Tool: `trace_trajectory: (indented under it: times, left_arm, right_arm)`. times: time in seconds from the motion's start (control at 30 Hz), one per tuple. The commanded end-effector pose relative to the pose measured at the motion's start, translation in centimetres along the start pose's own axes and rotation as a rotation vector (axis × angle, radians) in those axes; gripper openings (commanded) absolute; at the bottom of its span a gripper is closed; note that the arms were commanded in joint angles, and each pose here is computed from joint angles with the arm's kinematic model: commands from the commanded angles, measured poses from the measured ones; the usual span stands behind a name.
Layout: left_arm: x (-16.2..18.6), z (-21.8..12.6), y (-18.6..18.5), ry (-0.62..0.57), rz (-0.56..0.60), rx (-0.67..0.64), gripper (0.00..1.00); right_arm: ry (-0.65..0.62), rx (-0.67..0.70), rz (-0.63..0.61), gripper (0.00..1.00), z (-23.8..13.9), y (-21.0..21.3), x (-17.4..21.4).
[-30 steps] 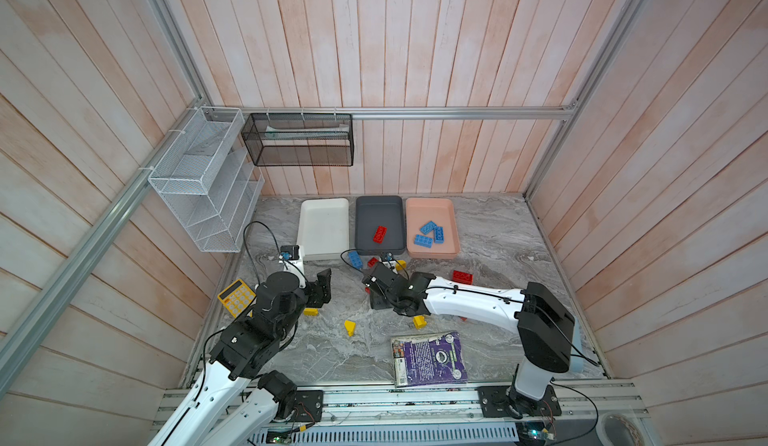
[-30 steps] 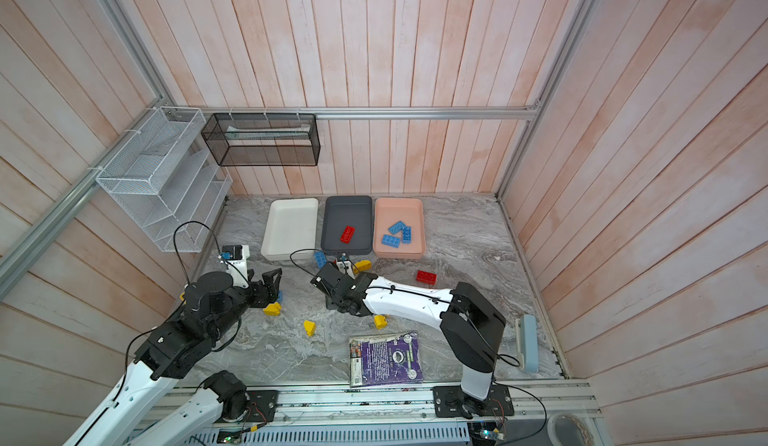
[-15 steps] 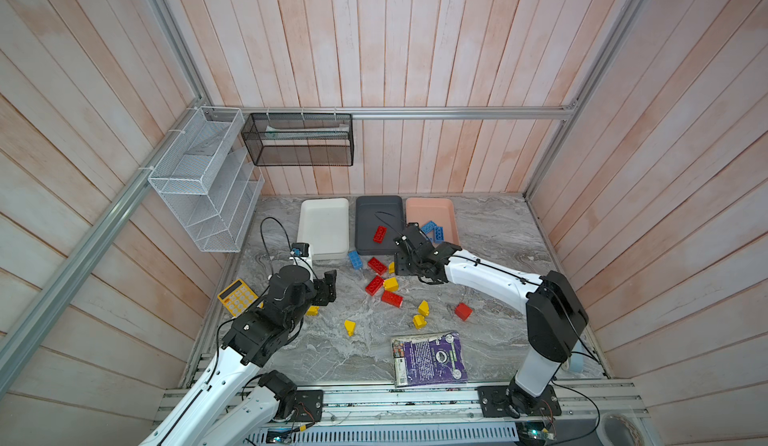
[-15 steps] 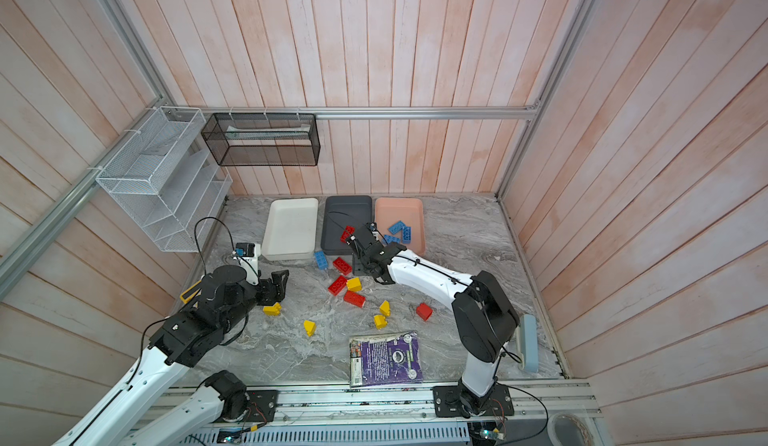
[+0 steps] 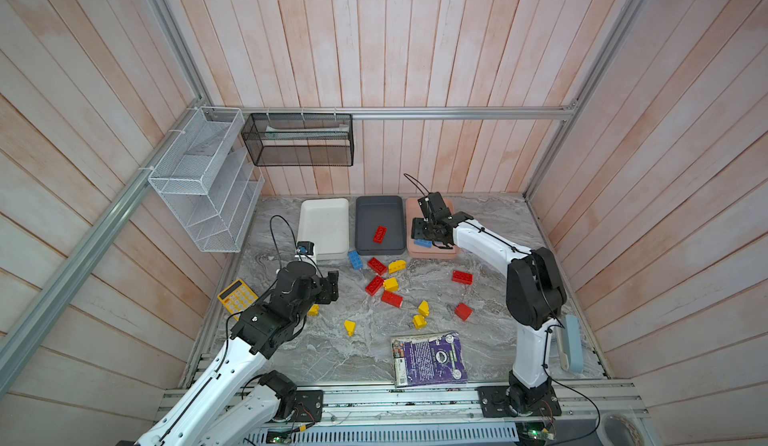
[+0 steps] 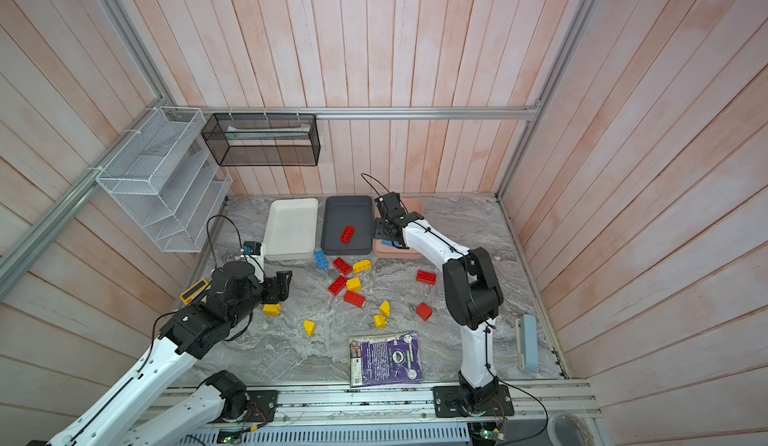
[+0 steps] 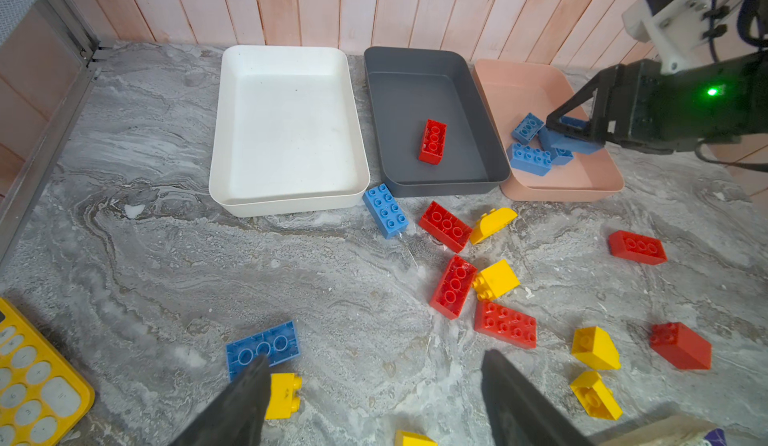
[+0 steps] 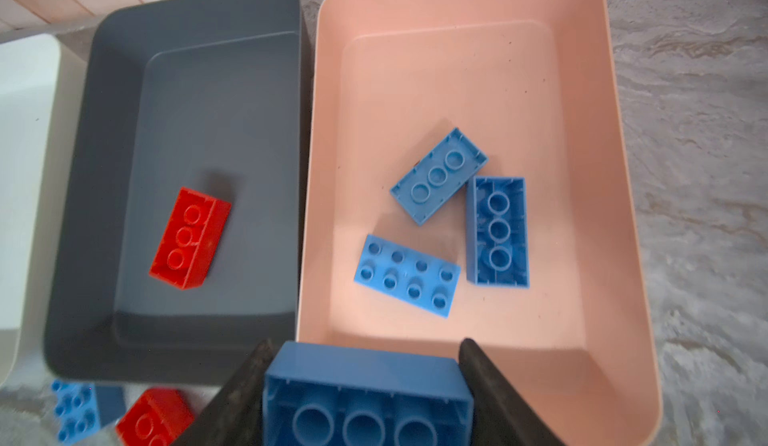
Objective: Sort the legos into containers by color
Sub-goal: 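Carry the blue brick into the pink tray and release it with the right gripper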
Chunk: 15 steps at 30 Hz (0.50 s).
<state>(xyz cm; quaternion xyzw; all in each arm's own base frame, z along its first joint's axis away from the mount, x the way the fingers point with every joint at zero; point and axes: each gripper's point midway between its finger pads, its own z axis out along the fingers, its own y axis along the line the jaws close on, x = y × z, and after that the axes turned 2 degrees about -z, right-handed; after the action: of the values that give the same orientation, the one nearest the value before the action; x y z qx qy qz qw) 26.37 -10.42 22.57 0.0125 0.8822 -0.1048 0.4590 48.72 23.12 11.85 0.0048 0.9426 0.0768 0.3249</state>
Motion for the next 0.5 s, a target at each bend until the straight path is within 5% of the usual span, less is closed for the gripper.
trace_trajectory:
  times: [0.0,0.27,0.47]
  left_arm:
    - [0.2,0.4,-0.1,0.004,0.01,0.017,0.81]
    - [0.3,0.8,0.1,0.016,0.002,0.01,0.81]
    - [0.6,1.2,0.5,0.031,-0.003,-0.014,0.81]
  right_arm:
    - [-0.001,-0.02,0.0,0.58,1.6,-0.1,-1.7]
    - [-0.007,-0.01,0.03,0.82,3.9,-1.0,-4.3]
    - [-0.038,-0.017,0.034,0.87,2.4,-0.9,-5.3]
